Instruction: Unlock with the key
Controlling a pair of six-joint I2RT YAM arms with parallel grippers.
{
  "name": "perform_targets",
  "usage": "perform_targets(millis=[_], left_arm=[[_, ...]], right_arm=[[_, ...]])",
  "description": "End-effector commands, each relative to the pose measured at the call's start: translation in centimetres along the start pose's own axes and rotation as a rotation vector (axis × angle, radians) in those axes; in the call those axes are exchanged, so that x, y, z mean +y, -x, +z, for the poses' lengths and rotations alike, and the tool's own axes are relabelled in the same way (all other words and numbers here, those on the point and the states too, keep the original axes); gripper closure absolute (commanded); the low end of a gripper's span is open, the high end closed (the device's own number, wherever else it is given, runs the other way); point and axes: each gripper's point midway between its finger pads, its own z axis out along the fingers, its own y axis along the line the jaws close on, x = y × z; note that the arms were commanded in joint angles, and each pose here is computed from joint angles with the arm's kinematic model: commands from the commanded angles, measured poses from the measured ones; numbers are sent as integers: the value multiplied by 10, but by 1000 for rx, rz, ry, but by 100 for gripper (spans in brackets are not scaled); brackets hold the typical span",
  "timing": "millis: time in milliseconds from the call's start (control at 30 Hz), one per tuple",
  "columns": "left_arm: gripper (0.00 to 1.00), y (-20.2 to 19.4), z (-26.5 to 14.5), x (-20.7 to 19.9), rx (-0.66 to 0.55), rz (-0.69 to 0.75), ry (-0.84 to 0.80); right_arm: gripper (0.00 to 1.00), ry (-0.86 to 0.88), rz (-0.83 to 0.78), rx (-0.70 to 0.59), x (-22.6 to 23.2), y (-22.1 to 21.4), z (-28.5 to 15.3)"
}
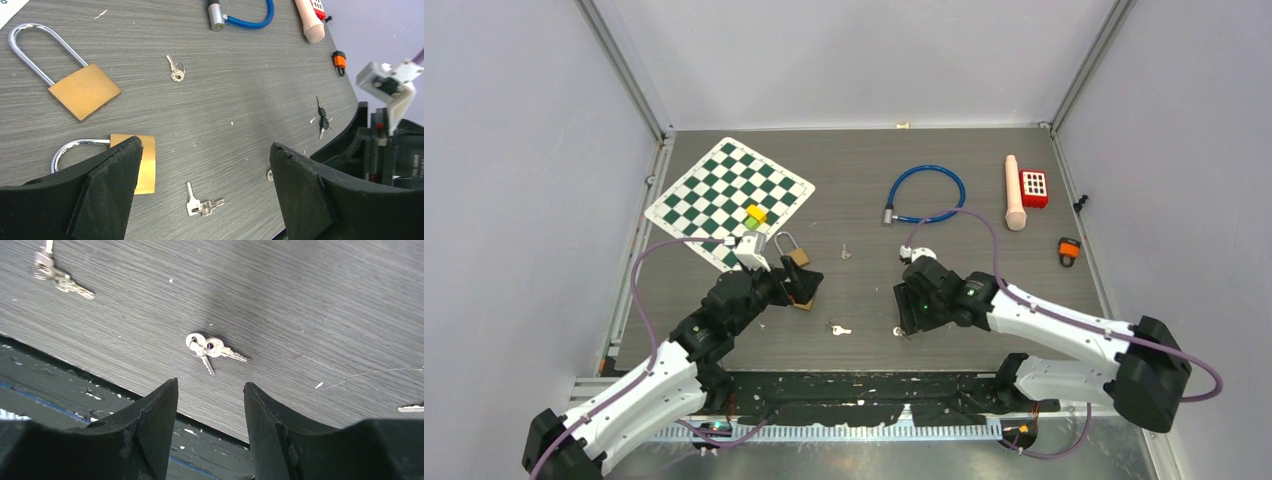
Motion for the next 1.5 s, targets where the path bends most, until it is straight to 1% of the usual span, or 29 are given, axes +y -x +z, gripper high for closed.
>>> perform_targets(millis=[0,100,300,400,567,633,767,833,867,900,967,1133,1467], left_arm=[[6,20,-1,-8,-46,12,3],[6,19,0,-5,-45,23,15],[6,20,0,3,-47,73,49],[6,23,-1,7,-63,96,64],[6,23,0,20,-77,141,118],[6,24,1,25,-83,158,140],[5,24,0,34,-106,171,174],[5,23,1,39,-120,173,187],[5,22,0,41,-122,172,192],[5,22,0,42,-123,173,197],[5,20,0,46,-122,172,207],[5,18,0,47,-121,171,208],[6,13,3,46,-102,168,199]], right_arm=[[41,-65,14,79,-2,-8,6],[40,-99,38,107,-1,-10,16],[39,-75,40,167,12,-16,39],[39,-63,39,169,18,-14,46],[38,-60,19,213,24,-15,63],[38,-58,5,216,27,-11,69],[38,-76,-73,189,31,9,79],[38,-64,-112,164,40,26,83],[39,-64,-131,167,43,27,86],[39,-57,-152,156,48,34,85],[40,-68,-179,163,51,34,86],[44,-103,-158,161,42,25,79],[44,-130,-155,155,25,13,60]])
